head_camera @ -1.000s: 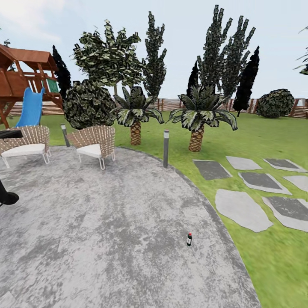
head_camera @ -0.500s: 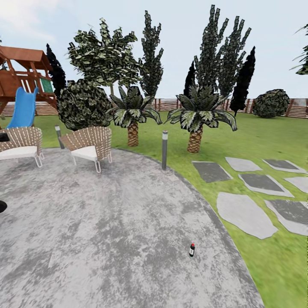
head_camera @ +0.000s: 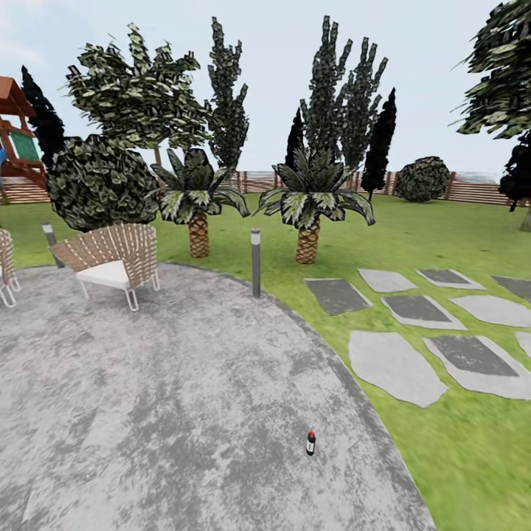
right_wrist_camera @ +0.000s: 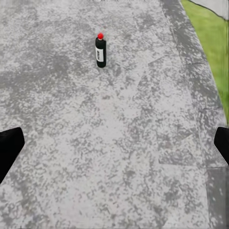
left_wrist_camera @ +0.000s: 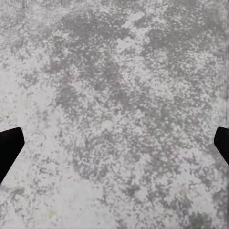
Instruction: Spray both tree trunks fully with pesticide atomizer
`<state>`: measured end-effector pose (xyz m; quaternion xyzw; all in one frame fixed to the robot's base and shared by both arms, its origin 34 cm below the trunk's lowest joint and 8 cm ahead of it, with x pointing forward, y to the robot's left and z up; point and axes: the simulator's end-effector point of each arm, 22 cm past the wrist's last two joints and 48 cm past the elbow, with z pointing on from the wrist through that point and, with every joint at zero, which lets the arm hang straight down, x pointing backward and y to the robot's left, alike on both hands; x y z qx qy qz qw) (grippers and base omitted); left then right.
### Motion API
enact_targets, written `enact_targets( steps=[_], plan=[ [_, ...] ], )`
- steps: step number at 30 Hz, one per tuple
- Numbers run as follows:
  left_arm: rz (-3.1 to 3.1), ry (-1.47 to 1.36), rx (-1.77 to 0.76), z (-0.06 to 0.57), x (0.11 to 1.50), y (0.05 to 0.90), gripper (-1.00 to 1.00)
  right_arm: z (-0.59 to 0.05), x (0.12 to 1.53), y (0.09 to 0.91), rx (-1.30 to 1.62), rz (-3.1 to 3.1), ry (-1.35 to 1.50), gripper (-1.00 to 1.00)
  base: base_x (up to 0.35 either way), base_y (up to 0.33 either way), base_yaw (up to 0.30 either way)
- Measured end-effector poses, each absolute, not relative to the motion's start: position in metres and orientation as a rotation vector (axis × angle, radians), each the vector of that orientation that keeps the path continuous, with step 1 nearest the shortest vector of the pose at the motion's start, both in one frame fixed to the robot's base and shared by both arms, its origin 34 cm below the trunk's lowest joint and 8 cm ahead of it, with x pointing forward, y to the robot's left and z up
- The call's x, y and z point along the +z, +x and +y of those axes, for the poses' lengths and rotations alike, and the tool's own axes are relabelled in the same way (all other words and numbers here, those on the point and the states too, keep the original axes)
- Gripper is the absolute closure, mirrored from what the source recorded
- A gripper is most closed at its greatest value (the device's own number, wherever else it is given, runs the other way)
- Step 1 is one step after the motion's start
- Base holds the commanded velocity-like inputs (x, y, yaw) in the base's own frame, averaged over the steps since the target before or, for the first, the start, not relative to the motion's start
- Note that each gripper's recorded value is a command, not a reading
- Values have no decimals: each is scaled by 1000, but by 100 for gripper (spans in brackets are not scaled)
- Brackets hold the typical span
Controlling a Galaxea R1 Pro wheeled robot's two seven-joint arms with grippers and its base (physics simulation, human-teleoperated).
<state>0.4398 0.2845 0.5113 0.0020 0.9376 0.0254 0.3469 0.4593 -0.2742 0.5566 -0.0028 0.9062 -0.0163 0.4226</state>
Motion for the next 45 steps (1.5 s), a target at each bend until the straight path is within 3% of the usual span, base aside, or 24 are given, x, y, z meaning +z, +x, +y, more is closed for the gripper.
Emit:
enact_targets(
  steps=[20, 45],
  plan=[
    [2429, 5, 66, 284, 512, 441, -100, -274, 558, 461, -41, 2265, -7, -100, 187, -42, -260],
    [2420, 0, 66, 285, 514, 445, -100, -275, 558, 461, -42, 2262, -5, -100, 8, -3, -260]
  ],
)
